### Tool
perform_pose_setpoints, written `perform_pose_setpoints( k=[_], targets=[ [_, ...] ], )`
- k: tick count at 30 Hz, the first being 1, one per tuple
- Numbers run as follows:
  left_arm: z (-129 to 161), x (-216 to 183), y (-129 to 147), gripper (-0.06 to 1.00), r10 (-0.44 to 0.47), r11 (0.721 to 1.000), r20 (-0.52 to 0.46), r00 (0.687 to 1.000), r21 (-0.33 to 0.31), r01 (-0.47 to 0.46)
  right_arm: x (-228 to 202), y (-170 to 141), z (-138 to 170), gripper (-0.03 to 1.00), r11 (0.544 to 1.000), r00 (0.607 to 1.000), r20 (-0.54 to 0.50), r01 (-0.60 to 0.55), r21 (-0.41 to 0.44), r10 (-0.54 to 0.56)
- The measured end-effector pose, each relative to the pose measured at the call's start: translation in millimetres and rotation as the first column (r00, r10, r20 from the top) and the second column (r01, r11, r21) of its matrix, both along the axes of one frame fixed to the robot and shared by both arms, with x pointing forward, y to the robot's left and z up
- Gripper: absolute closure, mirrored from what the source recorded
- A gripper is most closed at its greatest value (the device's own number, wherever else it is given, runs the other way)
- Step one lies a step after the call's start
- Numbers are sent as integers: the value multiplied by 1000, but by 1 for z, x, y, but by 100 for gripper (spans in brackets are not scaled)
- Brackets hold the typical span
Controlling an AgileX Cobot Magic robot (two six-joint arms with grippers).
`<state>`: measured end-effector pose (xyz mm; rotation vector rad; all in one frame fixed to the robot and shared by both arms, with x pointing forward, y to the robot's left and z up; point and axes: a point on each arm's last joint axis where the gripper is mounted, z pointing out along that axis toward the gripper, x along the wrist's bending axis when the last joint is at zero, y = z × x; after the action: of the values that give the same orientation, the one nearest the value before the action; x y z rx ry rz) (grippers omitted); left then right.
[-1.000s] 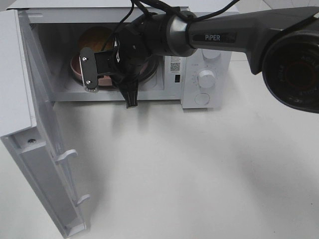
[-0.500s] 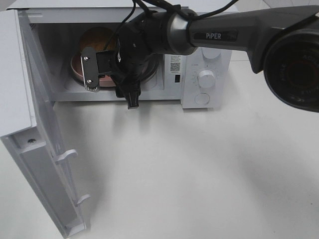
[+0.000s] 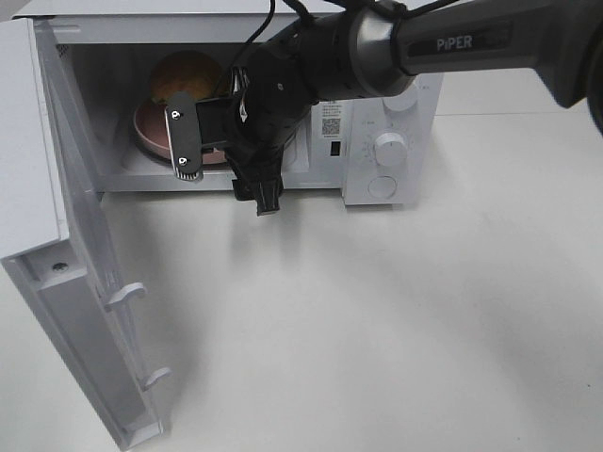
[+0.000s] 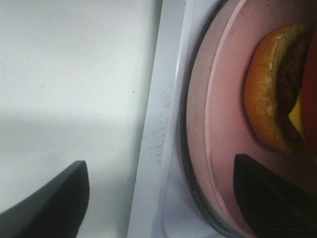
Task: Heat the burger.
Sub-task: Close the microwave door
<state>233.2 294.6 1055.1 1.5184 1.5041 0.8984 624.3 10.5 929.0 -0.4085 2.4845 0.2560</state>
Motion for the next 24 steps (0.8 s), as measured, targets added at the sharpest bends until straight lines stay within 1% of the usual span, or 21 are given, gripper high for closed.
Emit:
perform_pose_setpoints(
  k=[8, 16, 24],
  targets=[
    [0, 0, 0, -4, 0, 1000, 0, 1000, 0, 0, -20, -15, 7, 21, 1000, 1000, -12, -11, -6, 11],
    [0, 0, 0, -4, 0, 1000, 0, 1000, 0, 0, -49, -28, 20, 21, 999, 999, -3, -35, 24, 35],
    [0, 0, 0, -4, 0, 1000, 0, 1000, 0, 0, -83, -55, 27, 21, 999, 999, -31, -32, 20, 32]
  ],
)
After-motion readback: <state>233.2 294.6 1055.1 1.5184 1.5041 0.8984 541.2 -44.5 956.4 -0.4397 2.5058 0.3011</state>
